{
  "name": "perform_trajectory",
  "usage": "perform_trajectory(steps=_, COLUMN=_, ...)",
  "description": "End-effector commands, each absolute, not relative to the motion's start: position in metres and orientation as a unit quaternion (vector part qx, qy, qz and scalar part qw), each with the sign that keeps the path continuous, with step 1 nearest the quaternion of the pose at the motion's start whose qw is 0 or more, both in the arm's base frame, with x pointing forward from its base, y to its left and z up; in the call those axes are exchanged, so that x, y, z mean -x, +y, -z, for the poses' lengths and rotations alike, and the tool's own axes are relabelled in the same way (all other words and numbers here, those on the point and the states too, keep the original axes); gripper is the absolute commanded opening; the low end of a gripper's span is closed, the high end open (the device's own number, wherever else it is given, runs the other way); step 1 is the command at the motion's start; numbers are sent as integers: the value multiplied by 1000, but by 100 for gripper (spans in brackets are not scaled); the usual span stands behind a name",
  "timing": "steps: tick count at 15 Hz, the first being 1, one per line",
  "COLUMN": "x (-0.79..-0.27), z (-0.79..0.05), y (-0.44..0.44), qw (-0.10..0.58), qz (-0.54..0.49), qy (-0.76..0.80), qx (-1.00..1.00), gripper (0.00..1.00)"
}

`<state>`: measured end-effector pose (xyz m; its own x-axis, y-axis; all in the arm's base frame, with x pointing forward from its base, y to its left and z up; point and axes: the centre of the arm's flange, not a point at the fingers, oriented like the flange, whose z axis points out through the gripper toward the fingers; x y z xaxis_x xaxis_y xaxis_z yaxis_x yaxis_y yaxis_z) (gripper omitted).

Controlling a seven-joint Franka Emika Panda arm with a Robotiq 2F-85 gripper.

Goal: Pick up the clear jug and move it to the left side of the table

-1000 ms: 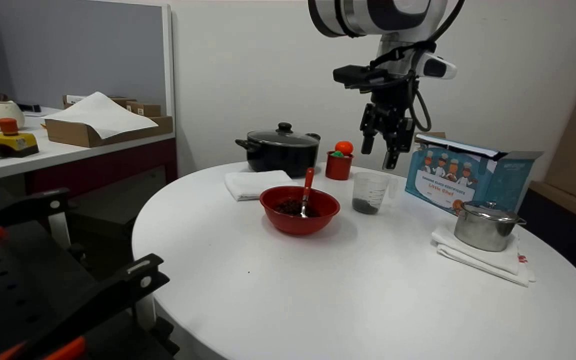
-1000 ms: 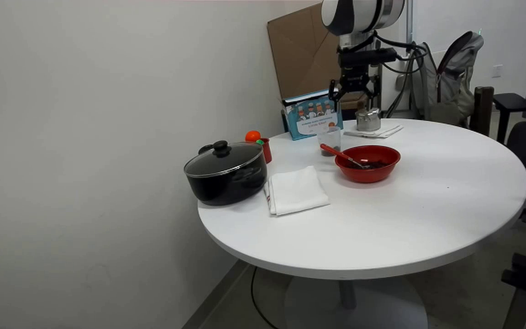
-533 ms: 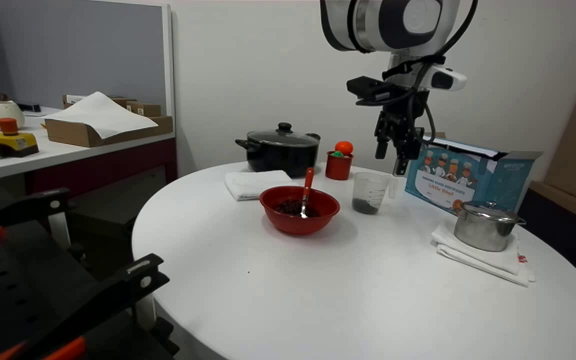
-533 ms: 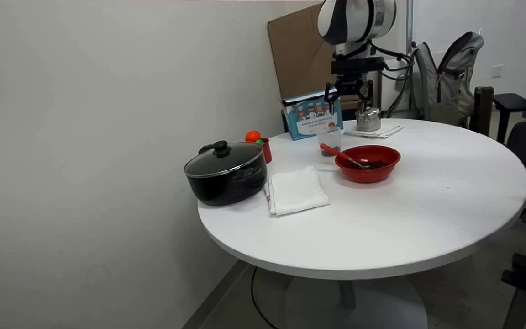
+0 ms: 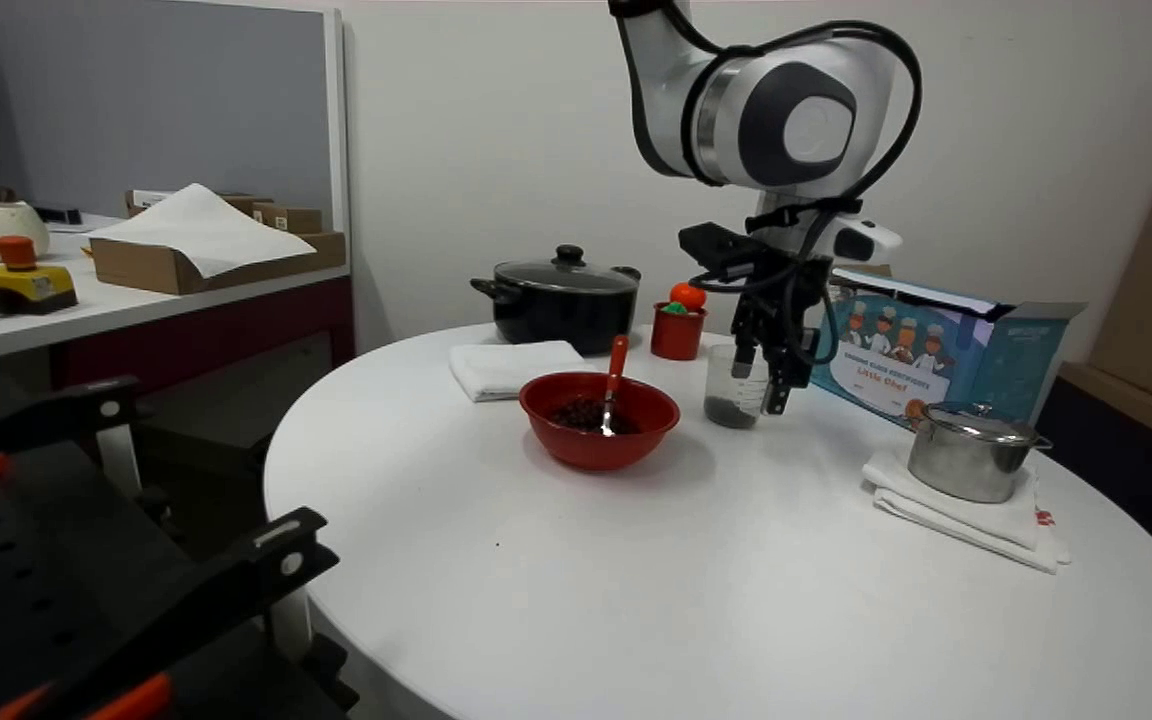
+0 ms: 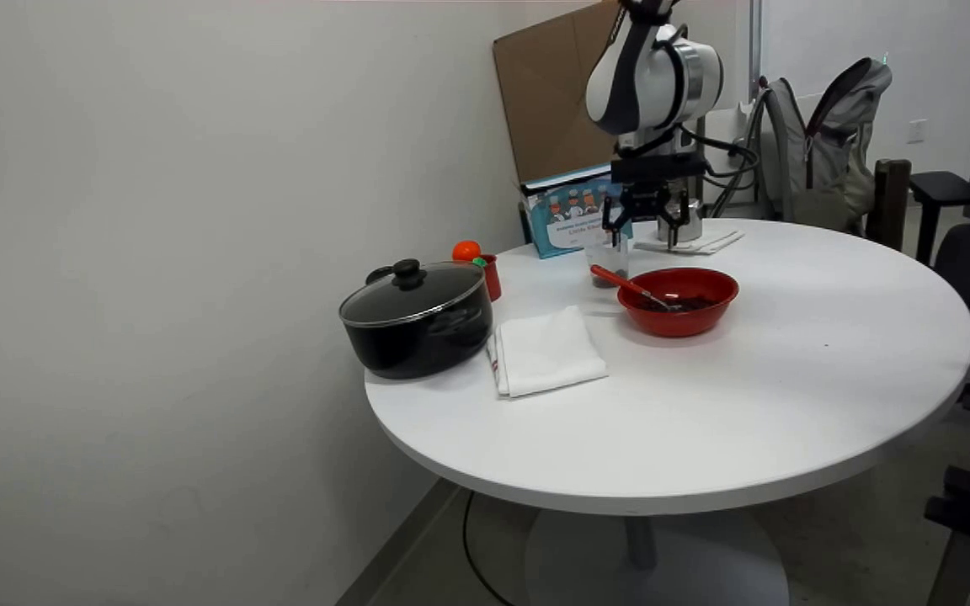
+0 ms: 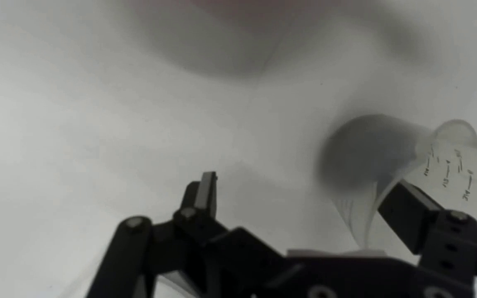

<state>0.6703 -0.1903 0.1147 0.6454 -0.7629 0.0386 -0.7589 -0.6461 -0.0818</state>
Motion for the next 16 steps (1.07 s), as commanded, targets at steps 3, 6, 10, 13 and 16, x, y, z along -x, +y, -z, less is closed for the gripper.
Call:
perform_trajectory(steps=3, x=-687, z=-83, y=-173, qw=42, qz=43, qy=415, qx=908, gripper=51)
perform_trajectory(steps=6, x=-685, z=-83, y=-162, qw=44, qz=44, qy=406, qx=912, gripper=29)
perform_trajectory(steps=10, x=-684, z=-109, y=-151, qw=48, qz=51, qy=393, qx=917, gripper=5)
perform_trajectory(steps=13, x=-684, z=-135, y=-152, qw=52, qz=56, qy=389, qx=918, gripper=6)
perform_trajectory(steps=16, x=-679, z=-165, y=-161, qw=55, qz=55, qy=385, qx=919, gripper=7)
